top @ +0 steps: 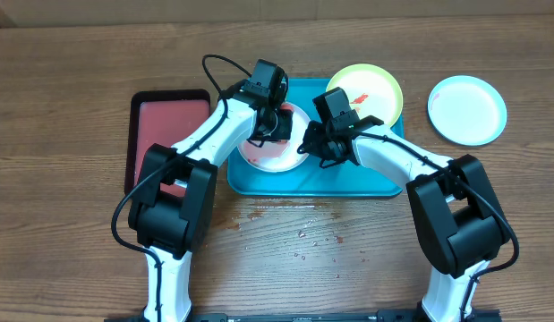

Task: Clean dirty plates on tray and stack at the side
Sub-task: 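Scrub the white plate with the sponge while the right gripper holds its rim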

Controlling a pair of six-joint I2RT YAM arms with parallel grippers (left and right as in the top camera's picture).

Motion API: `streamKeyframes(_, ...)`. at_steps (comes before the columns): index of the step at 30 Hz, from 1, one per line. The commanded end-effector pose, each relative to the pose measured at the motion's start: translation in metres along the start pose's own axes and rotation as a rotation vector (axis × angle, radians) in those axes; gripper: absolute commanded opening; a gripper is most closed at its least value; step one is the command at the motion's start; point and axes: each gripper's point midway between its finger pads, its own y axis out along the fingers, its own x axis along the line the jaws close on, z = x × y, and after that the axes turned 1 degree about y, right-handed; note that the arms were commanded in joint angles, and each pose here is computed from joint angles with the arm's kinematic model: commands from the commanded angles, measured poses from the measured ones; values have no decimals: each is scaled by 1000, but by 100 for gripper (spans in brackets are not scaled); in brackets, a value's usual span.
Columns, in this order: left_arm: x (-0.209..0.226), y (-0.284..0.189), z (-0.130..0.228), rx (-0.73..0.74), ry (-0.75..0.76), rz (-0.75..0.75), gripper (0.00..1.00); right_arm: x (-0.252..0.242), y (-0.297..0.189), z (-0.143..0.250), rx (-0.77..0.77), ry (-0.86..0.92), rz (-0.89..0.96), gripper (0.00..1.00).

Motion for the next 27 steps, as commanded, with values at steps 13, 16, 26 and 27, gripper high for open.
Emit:
streamKeyframes(13,24,15,61,254,161,-88,4,-5,6,10,43,-10,9,4)
streamKeyframes(16,36,10,56,240,117,-171,4,-5,6,10,44,-10,10,4)
streamKeyframes(26,-3,22,13,79,54,26,4,-6,6,11,46,-10,12,4)
streamKeyframes(27,-4,26,15,88,43,34,4,-6,6,11,46,-10,12,4)
